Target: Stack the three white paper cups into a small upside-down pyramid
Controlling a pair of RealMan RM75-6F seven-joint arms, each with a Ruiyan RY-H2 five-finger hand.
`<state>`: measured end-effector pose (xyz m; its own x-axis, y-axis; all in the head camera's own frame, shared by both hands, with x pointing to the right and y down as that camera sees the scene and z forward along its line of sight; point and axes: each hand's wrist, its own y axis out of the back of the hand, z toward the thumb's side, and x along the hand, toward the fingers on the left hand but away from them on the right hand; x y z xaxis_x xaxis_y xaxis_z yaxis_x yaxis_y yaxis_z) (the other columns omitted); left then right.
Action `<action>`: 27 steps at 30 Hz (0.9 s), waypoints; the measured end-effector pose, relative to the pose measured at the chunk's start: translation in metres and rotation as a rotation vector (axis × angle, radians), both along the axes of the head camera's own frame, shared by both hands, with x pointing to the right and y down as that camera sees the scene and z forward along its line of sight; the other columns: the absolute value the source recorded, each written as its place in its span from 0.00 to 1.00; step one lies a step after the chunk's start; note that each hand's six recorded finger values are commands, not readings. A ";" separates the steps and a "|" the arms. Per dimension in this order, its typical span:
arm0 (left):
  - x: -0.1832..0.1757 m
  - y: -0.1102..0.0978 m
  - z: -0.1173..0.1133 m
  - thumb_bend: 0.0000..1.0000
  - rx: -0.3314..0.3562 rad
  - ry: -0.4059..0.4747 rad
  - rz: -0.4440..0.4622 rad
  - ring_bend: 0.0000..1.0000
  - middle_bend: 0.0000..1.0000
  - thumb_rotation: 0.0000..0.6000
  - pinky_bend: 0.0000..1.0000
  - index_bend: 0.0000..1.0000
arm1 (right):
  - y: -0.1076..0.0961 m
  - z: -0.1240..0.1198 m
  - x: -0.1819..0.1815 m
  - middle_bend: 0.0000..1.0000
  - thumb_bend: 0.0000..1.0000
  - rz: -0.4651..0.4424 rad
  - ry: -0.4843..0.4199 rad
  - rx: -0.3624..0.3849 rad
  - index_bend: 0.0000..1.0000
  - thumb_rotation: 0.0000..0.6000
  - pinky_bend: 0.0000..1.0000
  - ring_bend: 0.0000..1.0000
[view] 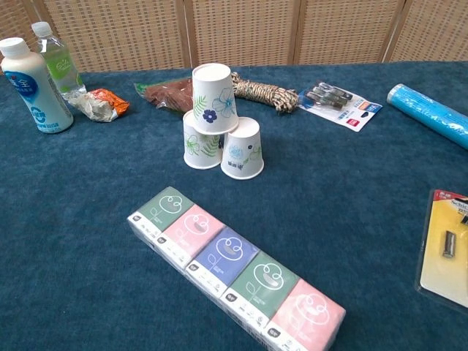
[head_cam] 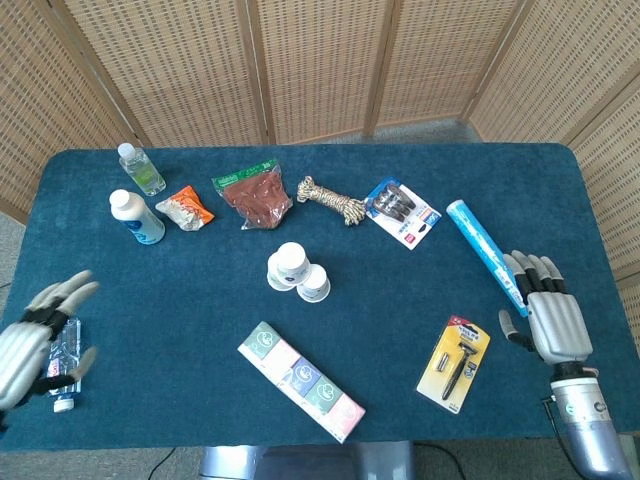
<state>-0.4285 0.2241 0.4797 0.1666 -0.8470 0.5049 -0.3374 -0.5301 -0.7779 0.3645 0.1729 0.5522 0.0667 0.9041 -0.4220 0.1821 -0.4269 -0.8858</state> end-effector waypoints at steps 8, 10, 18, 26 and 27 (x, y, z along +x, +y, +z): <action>-0.051 0.070 -0.003 0.49 -0.036 -0.123 -0.142 0.00 0.00 1.00 0.00 0.00 | 0.021 -0.007 0.007 0.00 0.45 0.000 0.026 0.055 0.00 1.00 0.00 0.00; -0.057 0.082 -0.003 0.49 -0.037 -0.145 -0.165 0.00 0.00 1.00 0.00 0.01 | 0.024 -0.008 0.010 0.00 0.45 0.006 0.026 0.062 0.00 1.00 0.00 0.00; -0.055 0.094 -0.001 0.49 -0.015 -0.208 -0.160 0.00 0.00 1.00 0.00 0.03 | 0.036 -0.008 0.016 0.00 0.44 0.005 0.016 0.065 0.00 1.00 0.00 0.00; -0.044 0.094 0.005 0.49 -0.016 -0.277 -0.099 0.00 0.00 1.00 0.00 0.07 | 0.045 -0.001 0.016 0.00 0.43 0.002 0.007 0.034 0.00 1.00 0.00 0.00; -0.042 0.093 0.007 0.49 -0.020 -0.274 -0.095 0.00 0.00 1.00 0.00 0.07 | 0.046 0.000 0.016 0.00 0.43 0.002 0.006 0.031 0.00 1.00 0.00 0.00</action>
<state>-0.4701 0.3171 0.4872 -0.0581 -0.8417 0.5368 -0.1648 -0.5222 -0.8367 0.3802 0.2186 0.5523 0.0628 0.9169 -0.3941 0.1772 -0.3989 -0.8997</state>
